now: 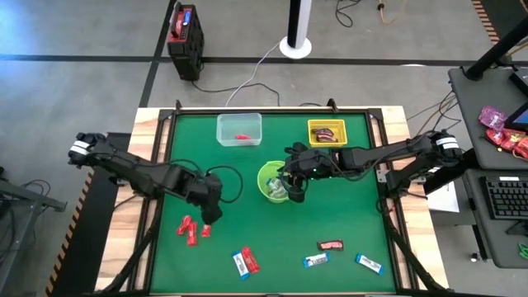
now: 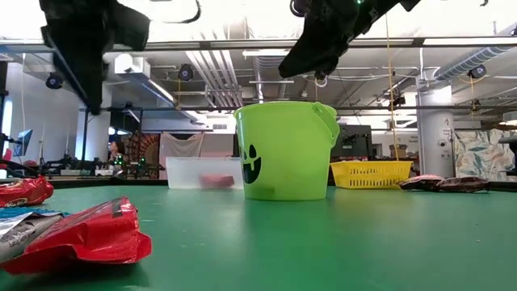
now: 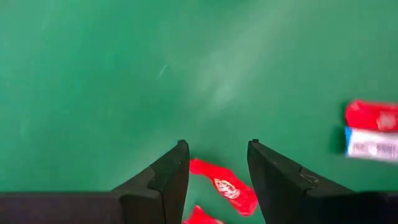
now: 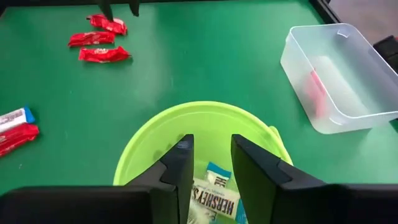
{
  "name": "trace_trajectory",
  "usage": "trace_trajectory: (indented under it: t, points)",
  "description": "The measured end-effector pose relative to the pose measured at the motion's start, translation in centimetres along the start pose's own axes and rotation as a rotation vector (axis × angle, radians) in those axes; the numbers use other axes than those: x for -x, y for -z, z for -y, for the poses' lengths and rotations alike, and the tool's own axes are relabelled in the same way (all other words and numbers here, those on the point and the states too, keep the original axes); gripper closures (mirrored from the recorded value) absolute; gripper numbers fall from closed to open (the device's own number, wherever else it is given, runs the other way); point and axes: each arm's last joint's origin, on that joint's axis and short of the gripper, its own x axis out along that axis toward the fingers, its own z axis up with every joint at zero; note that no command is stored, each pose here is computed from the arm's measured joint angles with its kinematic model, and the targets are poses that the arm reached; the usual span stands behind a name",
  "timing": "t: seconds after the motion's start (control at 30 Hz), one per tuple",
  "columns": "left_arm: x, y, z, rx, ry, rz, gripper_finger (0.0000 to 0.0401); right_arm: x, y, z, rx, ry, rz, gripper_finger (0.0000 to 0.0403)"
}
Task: Sort candy by brand, put in halloween buckets
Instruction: Put the red chocolate into the transparent bin
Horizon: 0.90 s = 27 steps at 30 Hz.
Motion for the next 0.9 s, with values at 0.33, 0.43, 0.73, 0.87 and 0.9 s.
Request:
trace_trajectory:
  t: [0.33,0.43,0.73,0.87,0.9]
  points:
    - [-4.7,1.6,2.1,0.230,-0.168,-0.153,0.0255,0.0,-0.1,-0.1,0.000,-0.010,0.009,0.0283]
    - [-6.0,1.9,3.0,0.212,-0.195,-0.199,0.0255,0.0,-0.1,-0.1,0.000,-0.010,0.009,0.0278]
    - [-8.5,2.9,4.1,0.171,-0.282,-0.246,0.0255,0.0,-0.2,-0.1,0.024,-0.013,0.016,0.0268]
    - [-9.1,3.0,4.1,0.165,-0.302,-0.248,0.0260,0.1,-0.3,-0.1,0.036,-0.014,0.029,0.0270]
    - [-9.2,3.0,4.1,0.164,-0.306,-0.249,0.0265,0.1,-0.3,-0.1,0.036,-0.014,0.029,0.0270]
